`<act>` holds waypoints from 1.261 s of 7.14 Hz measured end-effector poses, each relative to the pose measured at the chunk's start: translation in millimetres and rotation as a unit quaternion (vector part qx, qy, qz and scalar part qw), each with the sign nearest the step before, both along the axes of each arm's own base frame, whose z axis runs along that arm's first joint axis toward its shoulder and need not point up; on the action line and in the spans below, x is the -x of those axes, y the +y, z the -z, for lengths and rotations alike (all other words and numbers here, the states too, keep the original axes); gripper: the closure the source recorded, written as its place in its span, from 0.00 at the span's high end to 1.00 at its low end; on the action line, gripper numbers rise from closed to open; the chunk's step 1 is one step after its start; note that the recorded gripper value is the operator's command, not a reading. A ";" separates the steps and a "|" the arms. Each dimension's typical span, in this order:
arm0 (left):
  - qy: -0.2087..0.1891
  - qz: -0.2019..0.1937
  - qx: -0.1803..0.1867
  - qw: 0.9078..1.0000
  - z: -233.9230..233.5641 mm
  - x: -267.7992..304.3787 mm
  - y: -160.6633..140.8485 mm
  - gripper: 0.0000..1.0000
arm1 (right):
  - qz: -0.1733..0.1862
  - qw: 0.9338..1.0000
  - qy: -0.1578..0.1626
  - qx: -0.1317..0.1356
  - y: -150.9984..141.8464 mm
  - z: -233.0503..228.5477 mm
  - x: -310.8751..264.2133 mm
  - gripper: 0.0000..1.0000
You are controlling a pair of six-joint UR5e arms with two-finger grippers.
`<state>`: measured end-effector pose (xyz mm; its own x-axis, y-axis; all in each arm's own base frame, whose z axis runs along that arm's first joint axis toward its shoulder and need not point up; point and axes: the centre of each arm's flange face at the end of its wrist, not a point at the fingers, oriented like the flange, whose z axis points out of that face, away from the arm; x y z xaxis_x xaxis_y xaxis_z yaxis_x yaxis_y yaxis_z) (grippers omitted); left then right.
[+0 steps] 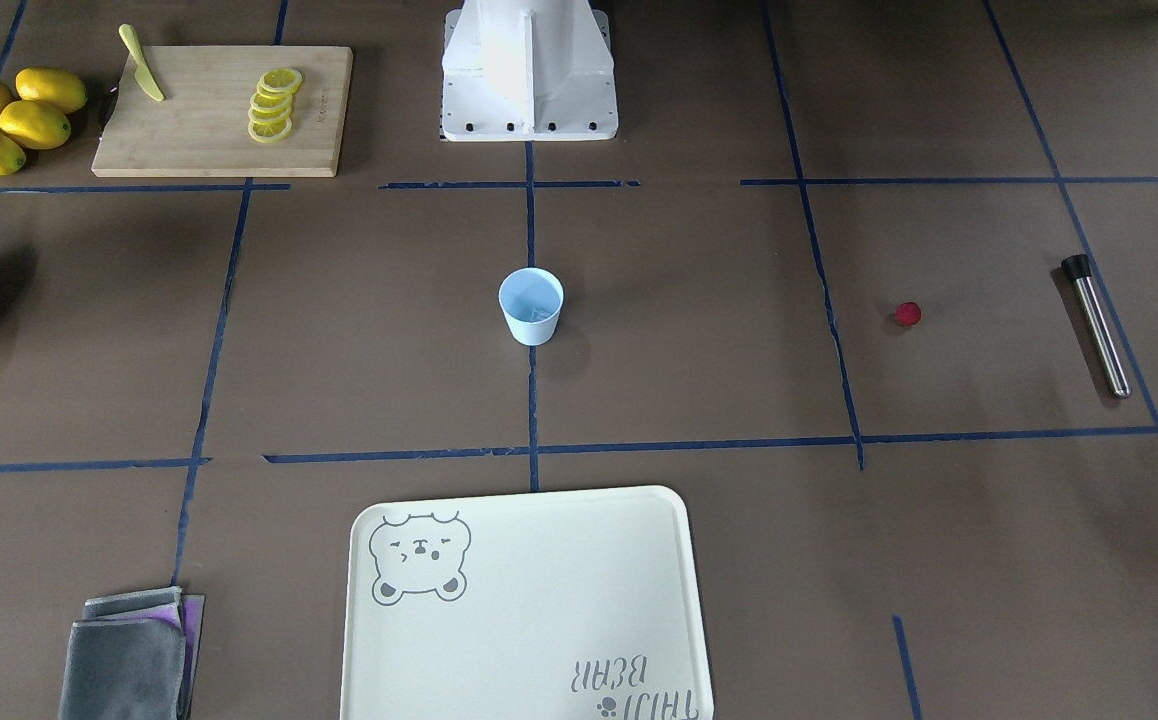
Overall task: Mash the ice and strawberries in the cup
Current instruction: 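Grasp another ice cube from the pink bowl with the right gripper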
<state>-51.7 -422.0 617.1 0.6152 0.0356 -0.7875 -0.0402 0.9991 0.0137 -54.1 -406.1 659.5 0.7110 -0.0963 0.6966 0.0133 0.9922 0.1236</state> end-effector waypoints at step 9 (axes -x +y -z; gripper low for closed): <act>0.009 -0.001 -0.001 1.000 1.4 -1.1 0.0 1.00 | 0.019 1.000 0.014 -0.008 -0.4 0.3 26.4 0.25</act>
